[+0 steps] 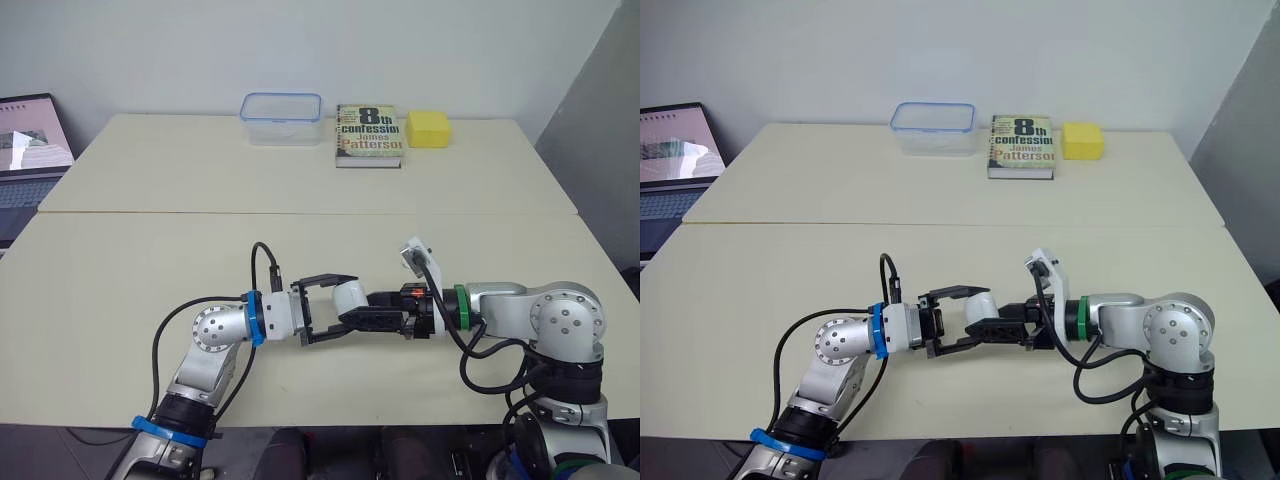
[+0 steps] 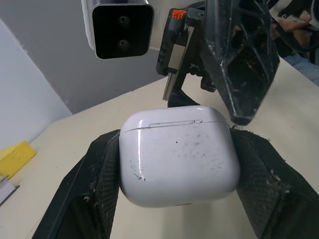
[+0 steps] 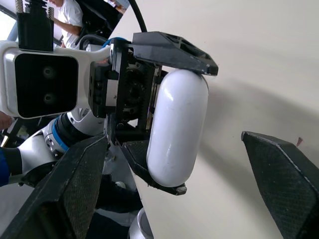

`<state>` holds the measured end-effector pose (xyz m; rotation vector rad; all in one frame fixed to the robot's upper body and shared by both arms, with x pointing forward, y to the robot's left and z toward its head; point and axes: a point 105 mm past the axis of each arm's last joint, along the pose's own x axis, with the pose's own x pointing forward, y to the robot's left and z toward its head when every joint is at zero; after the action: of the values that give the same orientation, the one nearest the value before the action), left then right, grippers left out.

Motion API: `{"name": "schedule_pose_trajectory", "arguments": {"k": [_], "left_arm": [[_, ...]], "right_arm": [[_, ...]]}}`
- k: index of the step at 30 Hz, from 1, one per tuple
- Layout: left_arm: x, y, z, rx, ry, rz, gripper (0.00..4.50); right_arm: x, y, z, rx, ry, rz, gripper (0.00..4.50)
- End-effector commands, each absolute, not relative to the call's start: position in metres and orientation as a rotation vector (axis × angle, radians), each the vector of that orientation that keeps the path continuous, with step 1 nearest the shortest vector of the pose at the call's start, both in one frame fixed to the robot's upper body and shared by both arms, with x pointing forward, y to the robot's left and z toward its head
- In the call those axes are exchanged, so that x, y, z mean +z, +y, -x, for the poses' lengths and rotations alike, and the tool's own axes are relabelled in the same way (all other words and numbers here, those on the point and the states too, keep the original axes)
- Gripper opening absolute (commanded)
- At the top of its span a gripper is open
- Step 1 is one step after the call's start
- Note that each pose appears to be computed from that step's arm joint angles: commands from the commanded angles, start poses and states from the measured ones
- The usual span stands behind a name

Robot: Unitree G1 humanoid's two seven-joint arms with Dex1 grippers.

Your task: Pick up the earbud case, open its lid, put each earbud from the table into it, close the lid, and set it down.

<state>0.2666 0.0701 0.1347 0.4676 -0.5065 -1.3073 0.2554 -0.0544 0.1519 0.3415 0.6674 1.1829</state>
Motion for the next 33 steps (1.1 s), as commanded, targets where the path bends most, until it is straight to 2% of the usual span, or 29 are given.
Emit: {"name": "schedule_pose_trajectory", "arguments": {"k": [1,2,9,11,15,17,20,21,24,28,30,33], "left_arm": [[0.14,0.066,-0.261,-1.318,-0.556,-0.477,2.84],[0.14,0.065,-0.26,-1.321,-0.56,-0.478,2.84],[0.143,0.063,-0.262,-1.298,-0.589,-0.481,2.84],[0.143,0.063,-0.262,-1.295,-0.595,-0.478,2.84],[0.145,0.063,-0.263,-1.284,-0.609,-0.459,2.84],[0.145,0.064,-0.264,-1.298,-0.586,-0.439,3.56],[0.14,0.067,-0.266,-1.32,-0.528,-0.454,4.42],[0.137,0.069,-0.267,-1.339,-0.487,-0.457,4.49],[0.128,0.079,-0.274,-1.366,-0.28,-0.413,4.5],[0.124,0.097,-0.288,-1.291,0.056,-0.202,4.5],[0.122,0.099,-0.285,-1.299,0.165,-0.195,4.5],[0.134,0.089,-0.277,-1.346,0.207,-0.19,4.5]], "right_arm": [[0.158,-0.051,-0.253,1.224,0.655,-0.335,4.11],[0.158,-0.051,-0.253,1.224,0.655,-0.336,3.92],[0.159,-0.049,-0.253,1.243,0.667,-0.35,1.34],[0.159,-0.048,-0.253,1.25,0.668,-0.355,0.8],[0.161,-0.046,-0.252,1.269,0.672,-0.359,0.8],[0.162,-0.045,-0.254,1.274,0.67,-0.359,0.8],[0.164,-0.045,-0.256,1.275,0.667,-0.341,0.8],[0.165,-0.046,-0.256,1.272,0.666,-0.328,0.8],[0.168,-0.052,-0.261,1.248,0.644,-0.222,0.8],[0.171,-0.073,-0.271,1.201,0.574,0.094,0.8],[0.172,-0.083,-0.273,1.205,0.536,0.29,0.8],[0.17,-0.092,-0.27,1.246,0.491,0.553,0.8]]}}
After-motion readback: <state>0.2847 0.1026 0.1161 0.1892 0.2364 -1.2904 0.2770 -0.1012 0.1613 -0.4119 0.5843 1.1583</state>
